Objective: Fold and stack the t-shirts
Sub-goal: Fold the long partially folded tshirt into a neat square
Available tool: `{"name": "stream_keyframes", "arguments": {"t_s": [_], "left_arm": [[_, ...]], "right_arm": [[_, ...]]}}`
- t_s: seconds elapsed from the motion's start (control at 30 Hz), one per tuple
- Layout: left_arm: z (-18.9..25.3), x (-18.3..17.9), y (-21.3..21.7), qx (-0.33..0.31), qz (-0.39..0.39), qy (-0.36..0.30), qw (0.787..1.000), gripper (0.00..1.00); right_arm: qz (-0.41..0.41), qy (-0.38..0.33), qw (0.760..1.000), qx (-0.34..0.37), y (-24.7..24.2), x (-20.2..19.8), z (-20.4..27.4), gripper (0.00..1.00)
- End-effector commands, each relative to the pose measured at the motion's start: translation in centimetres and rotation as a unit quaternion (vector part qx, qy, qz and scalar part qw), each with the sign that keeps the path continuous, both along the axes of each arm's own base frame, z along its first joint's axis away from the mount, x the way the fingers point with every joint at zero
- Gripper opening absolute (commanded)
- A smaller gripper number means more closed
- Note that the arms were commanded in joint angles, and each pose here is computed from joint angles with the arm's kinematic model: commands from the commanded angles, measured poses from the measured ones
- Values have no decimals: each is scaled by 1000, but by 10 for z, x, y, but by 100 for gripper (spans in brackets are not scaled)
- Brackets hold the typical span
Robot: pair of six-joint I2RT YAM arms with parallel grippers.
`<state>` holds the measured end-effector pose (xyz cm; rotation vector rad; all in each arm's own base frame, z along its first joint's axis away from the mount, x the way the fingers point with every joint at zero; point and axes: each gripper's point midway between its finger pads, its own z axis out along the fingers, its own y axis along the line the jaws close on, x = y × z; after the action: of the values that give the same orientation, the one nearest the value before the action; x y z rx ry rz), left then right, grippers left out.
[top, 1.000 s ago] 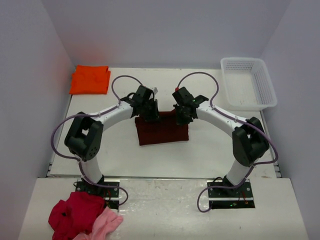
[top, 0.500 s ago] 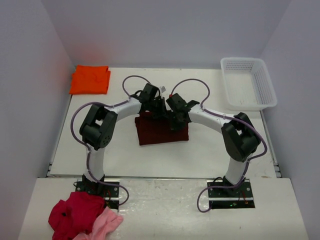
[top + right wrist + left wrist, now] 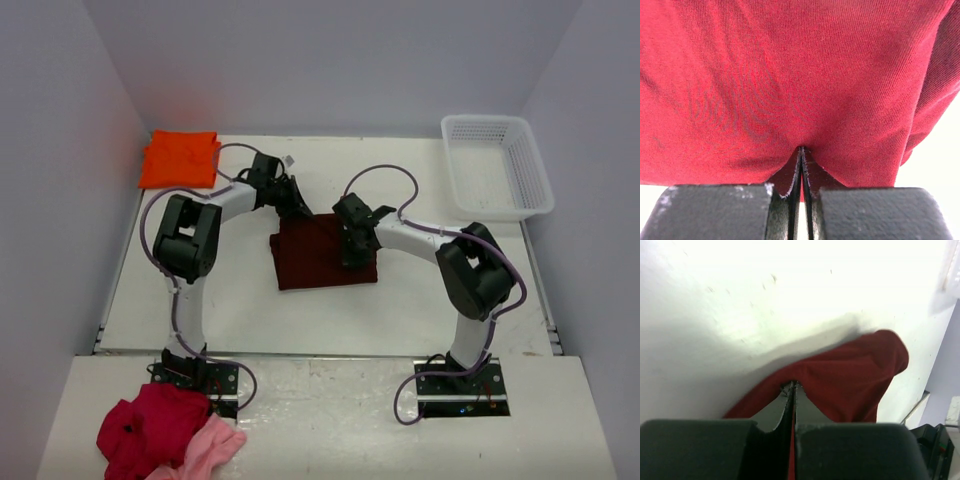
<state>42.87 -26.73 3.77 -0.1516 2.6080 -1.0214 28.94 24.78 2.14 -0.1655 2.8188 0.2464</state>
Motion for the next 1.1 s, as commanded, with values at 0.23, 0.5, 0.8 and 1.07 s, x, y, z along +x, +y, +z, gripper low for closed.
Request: {"name": "stream_keyframes", "arguments": {"t_s": [0.23, 0.5, 0.8, 1.07], "left_arm": [[76, 8, 16, 9, 2, -98, 995, 0], [115, -44, 2, 28, -16, -127, 991, 0], [64, -50, 28, 101, 13, -78, 992, 0], [30, -30, 40, 135, 32, -56, 989, 0]], "right_arm": [[5, -32, 999, -18, 1, 2, 21, 0], [10, -90, 996, -26, 17, 46, 90, 0], [2, -92, 996, -11, 25, 112, 91, 0], [-1, -72, 997, 13, 12, 153, 55, 0]]}}
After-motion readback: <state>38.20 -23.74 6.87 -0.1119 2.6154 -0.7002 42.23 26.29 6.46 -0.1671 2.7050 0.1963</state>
